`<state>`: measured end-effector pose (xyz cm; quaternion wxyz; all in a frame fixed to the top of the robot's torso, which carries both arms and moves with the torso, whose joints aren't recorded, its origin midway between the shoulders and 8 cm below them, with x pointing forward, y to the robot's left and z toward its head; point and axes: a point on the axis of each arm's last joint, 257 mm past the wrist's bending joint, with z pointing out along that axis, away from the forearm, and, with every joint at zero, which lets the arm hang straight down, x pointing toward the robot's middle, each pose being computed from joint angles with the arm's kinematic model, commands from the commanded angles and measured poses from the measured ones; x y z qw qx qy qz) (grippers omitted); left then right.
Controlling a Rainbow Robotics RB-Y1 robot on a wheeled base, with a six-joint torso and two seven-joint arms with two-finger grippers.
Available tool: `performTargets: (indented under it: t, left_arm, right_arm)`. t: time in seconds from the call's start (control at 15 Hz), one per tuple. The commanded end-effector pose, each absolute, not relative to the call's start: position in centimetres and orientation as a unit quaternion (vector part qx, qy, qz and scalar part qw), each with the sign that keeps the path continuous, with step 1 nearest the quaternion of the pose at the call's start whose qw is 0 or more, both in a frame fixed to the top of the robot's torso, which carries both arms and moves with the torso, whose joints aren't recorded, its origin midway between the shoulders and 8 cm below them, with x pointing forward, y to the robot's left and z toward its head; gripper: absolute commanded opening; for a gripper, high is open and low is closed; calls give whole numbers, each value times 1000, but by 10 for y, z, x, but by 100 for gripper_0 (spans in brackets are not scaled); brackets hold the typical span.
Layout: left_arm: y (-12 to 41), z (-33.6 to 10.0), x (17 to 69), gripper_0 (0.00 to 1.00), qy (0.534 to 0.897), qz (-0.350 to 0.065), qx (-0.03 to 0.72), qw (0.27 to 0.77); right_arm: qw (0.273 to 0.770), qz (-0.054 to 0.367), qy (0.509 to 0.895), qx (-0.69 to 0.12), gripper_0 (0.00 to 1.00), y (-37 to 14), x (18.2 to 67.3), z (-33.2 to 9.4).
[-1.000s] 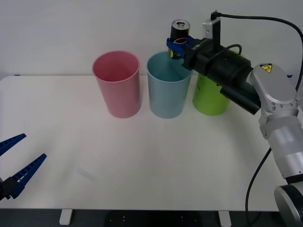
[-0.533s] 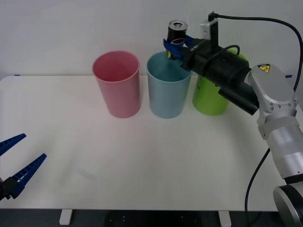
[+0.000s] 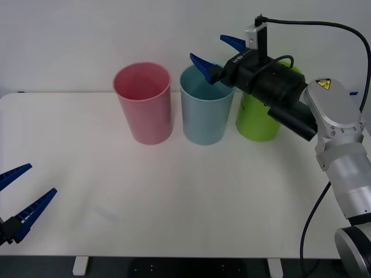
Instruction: Grasp the object on the table and drop it into the matching bin: aluminum can to the light blue bin, PET bottle to the pink bin.
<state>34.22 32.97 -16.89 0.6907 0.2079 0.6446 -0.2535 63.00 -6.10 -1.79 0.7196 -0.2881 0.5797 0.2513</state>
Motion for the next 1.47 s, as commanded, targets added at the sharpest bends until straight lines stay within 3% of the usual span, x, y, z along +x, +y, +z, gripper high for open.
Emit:
performTargets:
  t: [0.07,0.33,1.07,1.47]
  left_arm:
    - [330,-169,342,100,645,-253,208,691]
    - [330,-169,342,100,645,-253,208,691]
    - [330,-169,342,100,645,-253,208,691]
    - [330,-169,342,100,645,-253,208,691]
  right_arm:
    - [719,252,581,-287,100,-64,630,-18]
    - [723,254,578,-282,100,-79,621,-18]
    - [707,251,587,-303,100,-149,523,-63]
    - [695,215,596,-340,100,-191,473,-100]
